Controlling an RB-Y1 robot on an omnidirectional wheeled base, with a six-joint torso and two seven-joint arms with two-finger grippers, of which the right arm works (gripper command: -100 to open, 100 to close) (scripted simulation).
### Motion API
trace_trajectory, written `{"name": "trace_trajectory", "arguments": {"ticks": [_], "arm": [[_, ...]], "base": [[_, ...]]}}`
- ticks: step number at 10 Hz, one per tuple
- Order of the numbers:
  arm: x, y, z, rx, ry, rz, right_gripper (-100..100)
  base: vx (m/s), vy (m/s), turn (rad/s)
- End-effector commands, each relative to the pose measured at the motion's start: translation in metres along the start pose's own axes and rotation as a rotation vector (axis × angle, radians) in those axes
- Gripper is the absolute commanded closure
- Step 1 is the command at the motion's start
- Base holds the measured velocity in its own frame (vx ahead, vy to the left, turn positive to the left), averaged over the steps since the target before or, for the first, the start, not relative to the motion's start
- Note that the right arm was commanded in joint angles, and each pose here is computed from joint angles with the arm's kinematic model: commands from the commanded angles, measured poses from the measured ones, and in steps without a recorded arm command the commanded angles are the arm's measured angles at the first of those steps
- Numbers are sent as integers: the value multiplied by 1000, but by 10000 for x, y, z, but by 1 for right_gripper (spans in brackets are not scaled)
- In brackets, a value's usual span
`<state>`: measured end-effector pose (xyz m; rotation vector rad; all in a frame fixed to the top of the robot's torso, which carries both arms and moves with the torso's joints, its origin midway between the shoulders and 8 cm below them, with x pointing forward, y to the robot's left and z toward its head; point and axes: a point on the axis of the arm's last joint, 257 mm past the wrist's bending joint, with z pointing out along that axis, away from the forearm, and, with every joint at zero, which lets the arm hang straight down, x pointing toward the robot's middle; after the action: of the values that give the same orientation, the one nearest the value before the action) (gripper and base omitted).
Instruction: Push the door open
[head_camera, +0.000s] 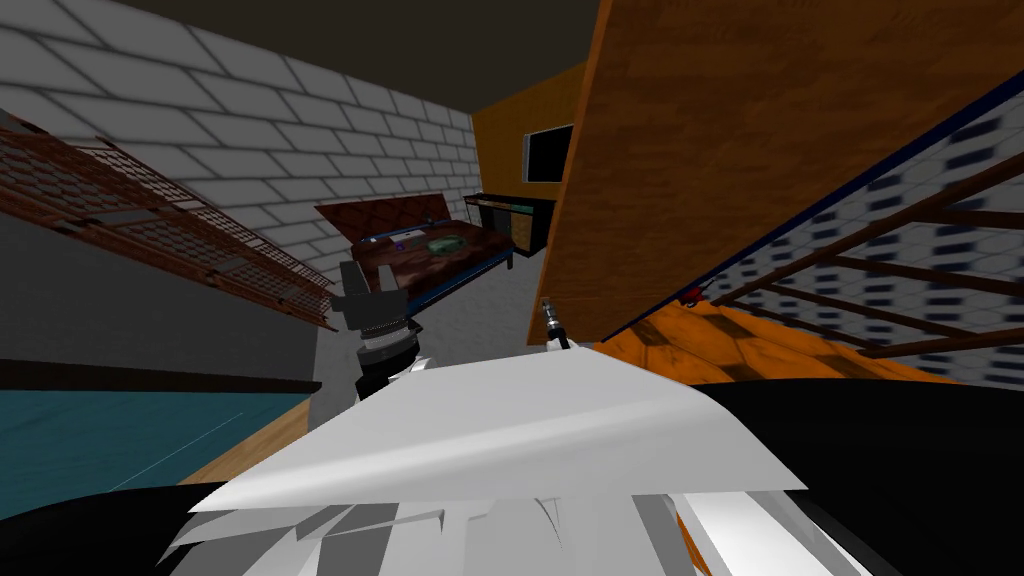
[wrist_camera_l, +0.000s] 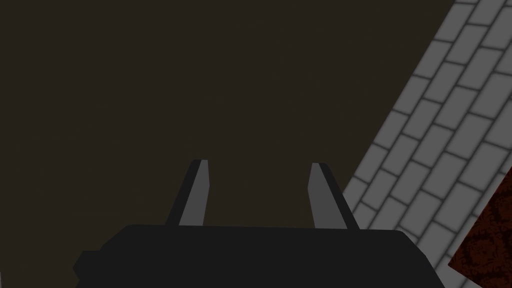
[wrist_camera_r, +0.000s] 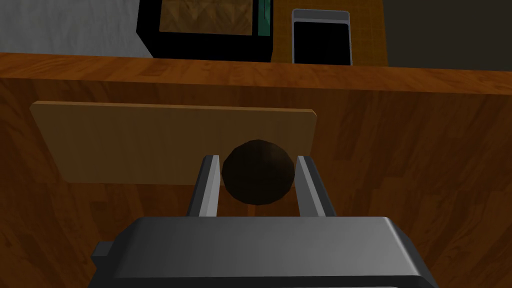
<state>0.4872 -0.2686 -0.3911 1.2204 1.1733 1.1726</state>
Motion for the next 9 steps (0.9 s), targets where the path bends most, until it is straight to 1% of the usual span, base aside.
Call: {"name": "trace_trajectory", "arguments": {"ticks": [1, 3, 4, 5, 7, 9], "arm": [[-118, -5, 4, 6, -32, 3, 100], [-165, -5, 8, 7, -46, 6, 100], [-122, -62, -18, 21, -38, 6, 100], [-233, -49, -18, 18, -61, 4, 100], [-347, -41, -22, 16, -86, 3, 100], [-480, -32, -31, 14, -116, 2, 100]], "base": [[110, 42, -40], [144, 91, -65], [77, 35, -31], [112, 30, -35], [203, 80, -63], [230, 43, -42]]}}
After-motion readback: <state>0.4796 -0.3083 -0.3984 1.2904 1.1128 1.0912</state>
